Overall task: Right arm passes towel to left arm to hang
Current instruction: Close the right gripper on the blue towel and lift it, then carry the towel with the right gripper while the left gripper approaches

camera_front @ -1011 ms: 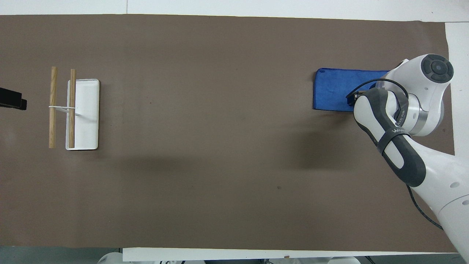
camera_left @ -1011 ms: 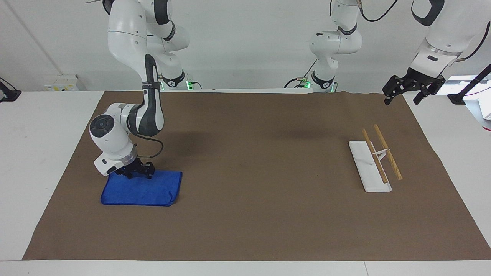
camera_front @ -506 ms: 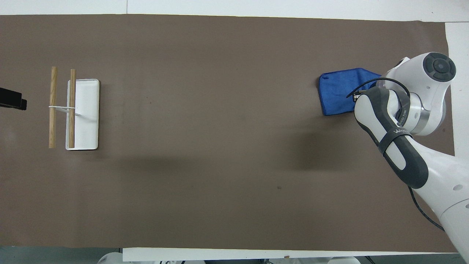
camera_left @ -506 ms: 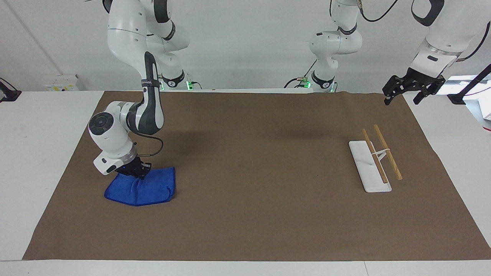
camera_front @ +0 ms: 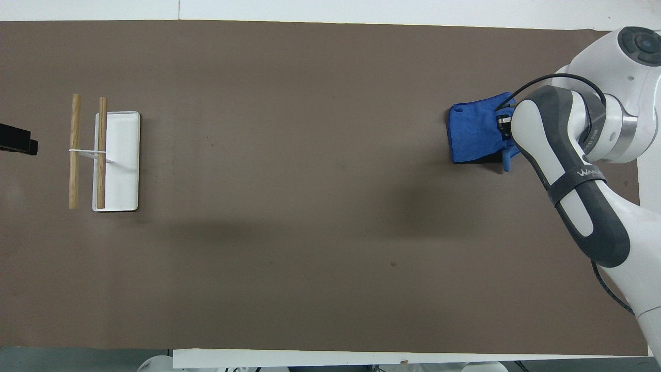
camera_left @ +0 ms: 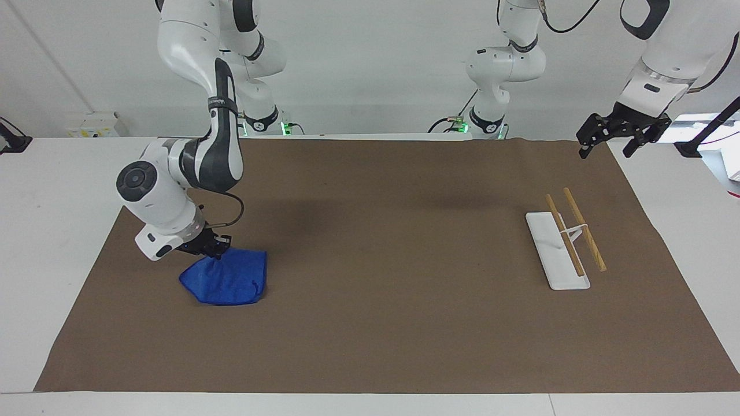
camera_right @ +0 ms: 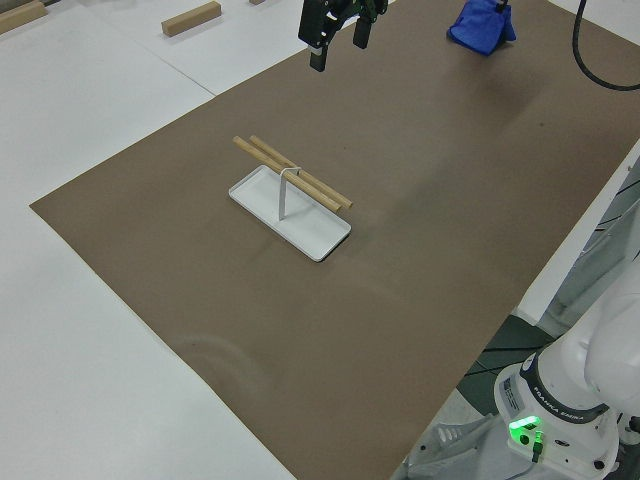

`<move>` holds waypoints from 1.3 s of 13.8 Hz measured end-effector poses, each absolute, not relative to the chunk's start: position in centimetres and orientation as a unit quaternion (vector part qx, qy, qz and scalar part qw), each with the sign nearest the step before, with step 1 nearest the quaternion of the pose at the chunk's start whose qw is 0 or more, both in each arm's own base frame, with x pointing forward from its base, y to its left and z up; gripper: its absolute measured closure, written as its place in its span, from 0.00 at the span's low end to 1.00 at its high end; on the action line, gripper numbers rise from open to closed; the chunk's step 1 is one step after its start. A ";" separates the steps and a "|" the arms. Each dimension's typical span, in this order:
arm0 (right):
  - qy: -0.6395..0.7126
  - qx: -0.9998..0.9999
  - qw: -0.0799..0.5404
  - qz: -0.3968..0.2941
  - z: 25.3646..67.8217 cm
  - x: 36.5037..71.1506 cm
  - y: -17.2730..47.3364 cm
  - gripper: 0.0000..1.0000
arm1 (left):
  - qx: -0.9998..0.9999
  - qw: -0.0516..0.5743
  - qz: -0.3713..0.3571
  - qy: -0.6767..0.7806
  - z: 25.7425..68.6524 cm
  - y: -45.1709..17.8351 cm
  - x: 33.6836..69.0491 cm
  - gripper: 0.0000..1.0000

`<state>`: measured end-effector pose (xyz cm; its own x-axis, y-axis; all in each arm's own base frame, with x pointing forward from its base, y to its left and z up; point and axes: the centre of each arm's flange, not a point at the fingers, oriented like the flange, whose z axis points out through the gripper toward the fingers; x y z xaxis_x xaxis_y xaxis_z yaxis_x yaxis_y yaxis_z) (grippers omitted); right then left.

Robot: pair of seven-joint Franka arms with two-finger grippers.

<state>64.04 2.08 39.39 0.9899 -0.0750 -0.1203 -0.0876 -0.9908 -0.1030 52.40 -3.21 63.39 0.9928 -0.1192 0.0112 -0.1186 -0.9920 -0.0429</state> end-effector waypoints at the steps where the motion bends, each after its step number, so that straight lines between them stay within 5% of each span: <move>1: 0.067 -0.992 0.089 0.061 41.3 64.4 4.4 0.93 | -0.998 0.021 -0.005 0.060 63.4 -3.2 52.4 0.00; 11: 0.318 -0.858 0.363 0.177 49.8 63.2 20.3 0.93 | -0.996 0.016 -0.028 -0.080 64.0 -4.3 52.5 0.00; 18: 0.429 -0.758 0.440 0.217 52.0 60.6 32.5 0.93 | -0.921 -0.051 -0.079 -0.377 64.1 -19.7 53.4 0.01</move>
<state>60.63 32.48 51.96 0.5378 -0.4602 -0.7064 -0.8417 -0.2443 -0.4816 53.45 -19.73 64.15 0.7032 0.7028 0.1076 0.6867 -0.7106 0.1533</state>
